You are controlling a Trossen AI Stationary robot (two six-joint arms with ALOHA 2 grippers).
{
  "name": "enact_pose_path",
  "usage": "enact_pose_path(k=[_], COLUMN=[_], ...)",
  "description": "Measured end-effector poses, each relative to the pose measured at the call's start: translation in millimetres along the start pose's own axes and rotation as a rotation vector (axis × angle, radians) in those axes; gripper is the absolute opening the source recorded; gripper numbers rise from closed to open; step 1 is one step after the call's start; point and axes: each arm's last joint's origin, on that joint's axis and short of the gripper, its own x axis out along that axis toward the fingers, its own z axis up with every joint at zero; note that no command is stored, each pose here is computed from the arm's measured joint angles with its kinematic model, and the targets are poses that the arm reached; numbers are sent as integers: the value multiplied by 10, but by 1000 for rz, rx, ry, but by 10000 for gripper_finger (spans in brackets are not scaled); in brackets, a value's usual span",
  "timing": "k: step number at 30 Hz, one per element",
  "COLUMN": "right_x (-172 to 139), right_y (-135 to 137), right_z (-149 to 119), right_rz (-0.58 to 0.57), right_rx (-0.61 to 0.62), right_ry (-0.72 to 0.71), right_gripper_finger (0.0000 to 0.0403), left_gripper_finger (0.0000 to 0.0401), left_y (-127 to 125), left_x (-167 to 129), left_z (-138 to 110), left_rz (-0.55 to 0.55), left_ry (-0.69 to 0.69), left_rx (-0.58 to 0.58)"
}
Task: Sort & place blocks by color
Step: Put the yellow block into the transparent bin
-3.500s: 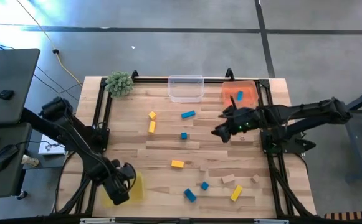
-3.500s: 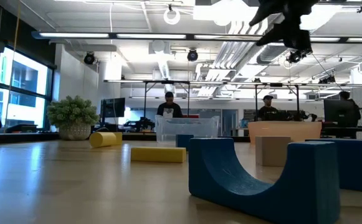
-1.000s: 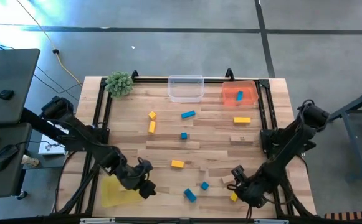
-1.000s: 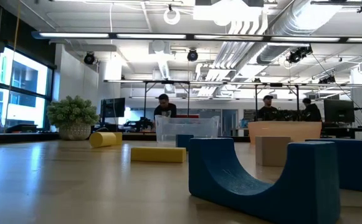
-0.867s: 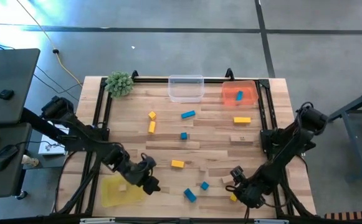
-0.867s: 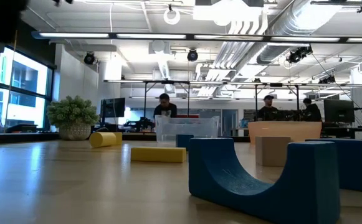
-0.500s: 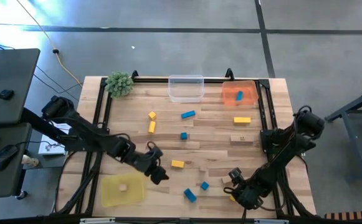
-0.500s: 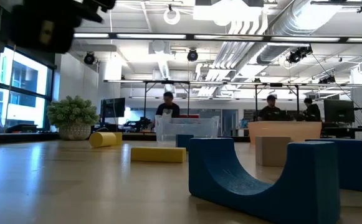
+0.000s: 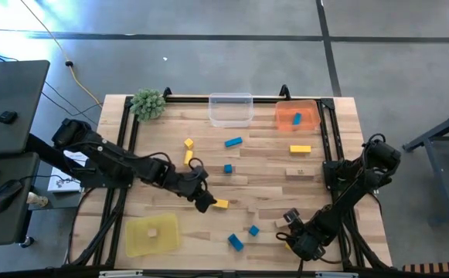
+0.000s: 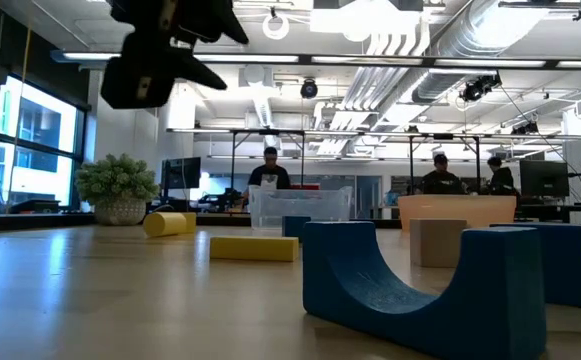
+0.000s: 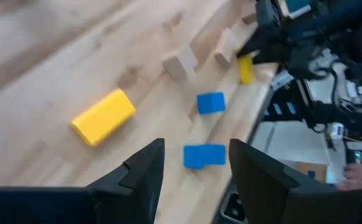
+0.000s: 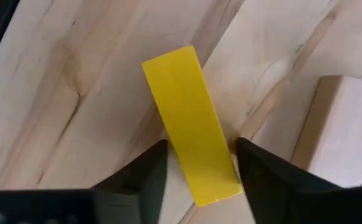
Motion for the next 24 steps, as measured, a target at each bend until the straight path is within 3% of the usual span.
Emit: enact_pose_path(k=[6, 15, 24], right_x=[2, -25, -178], right_y=[-36, -134, -323], right_z=[14, 97, 388], right_rz=[15, 38, 45], right_rx=[94, 275, 378], right_ry=[5, 5, -88], right_gripper_finger=[78, 78, 78], left_gripper_finger=[170, 146, 136], left_y=[99, 256, 375], left_x=[9, 7, -3], left_z=[133, 279, 444], left_rz=[55, 151, 204], left_ry=[-19, -13, -23], left_rx=[56, 167, 270])
